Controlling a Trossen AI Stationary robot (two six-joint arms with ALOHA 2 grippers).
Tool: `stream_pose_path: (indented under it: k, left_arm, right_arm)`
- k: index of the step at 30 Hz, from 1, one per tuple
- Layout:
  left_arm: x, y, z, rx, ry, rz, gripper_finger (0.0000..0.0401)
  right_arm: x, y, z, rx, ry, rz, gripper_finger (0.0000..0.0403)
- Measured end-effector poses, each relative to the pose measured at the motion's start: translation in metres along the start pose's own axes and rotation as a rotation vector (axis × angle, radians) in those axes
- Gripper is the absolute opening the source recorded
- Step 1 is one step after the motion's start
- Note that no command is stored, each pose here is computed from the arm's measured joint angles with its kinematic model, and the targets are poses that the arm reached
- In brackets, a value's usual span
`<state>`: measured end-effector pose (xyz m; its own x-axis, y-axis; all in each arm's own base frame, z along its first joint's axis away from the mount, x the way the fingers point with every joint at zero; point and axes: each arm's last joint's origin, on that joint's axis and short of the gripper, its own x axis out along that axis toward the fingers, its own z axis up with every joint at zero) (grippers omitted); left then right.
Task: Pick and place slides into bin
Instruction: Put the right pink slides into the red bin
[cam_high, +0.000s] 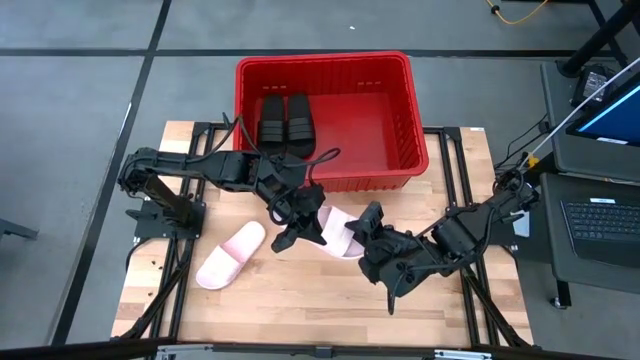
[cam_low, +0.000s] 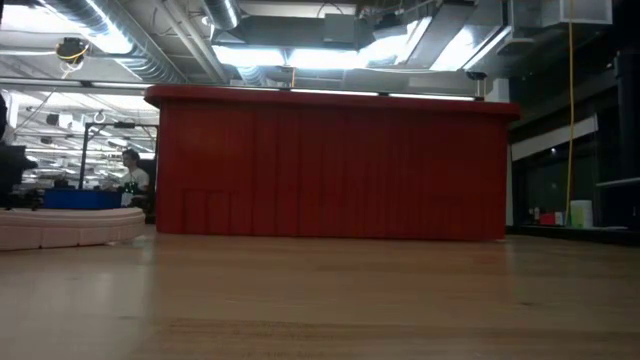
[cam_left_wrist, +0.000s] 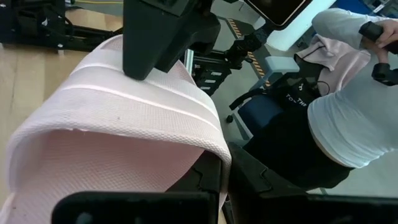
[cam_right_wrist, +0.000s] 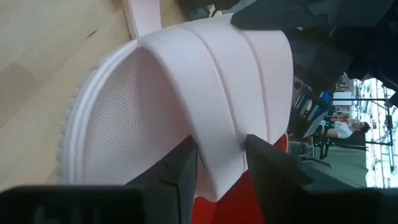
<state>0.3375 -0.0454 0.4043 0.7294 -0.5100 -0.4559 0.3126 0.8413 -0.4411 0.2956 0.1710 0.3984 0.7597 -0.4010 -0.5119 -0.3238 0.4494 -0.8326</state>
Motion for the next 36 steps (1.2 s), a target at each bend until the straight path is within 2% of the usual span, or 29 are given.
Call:
stream_pose_path:
  k: [7,13,25,36]
  left_arm:
    - [0.000,0.000,0.000,0.000,0.000,0.000,0.0008]
    - [0.000,0.000,0.000,0.000,-0.001,0.005,0.0008]
    - [-0.002,0.005,0.001,-0.007,-0.015,0.043,0.0033]
    - [-0.013,0.027,0.009,-0.031,-0.073,0.140,0.0085]
  right_arm:
    - [0.000,0.000,0.000,0.000,-0.002,0.004,0.0102]
    - [0.000,0.000,0.000,-0.013,-0.002,0.003,0.0015]
    - [-0.001,0.001,-0.004,-0.039,0.040,-0.014,0.0006]
    - [-0.029,-0.007,-0.024,0.070,0.051,-0.027,0.0006]
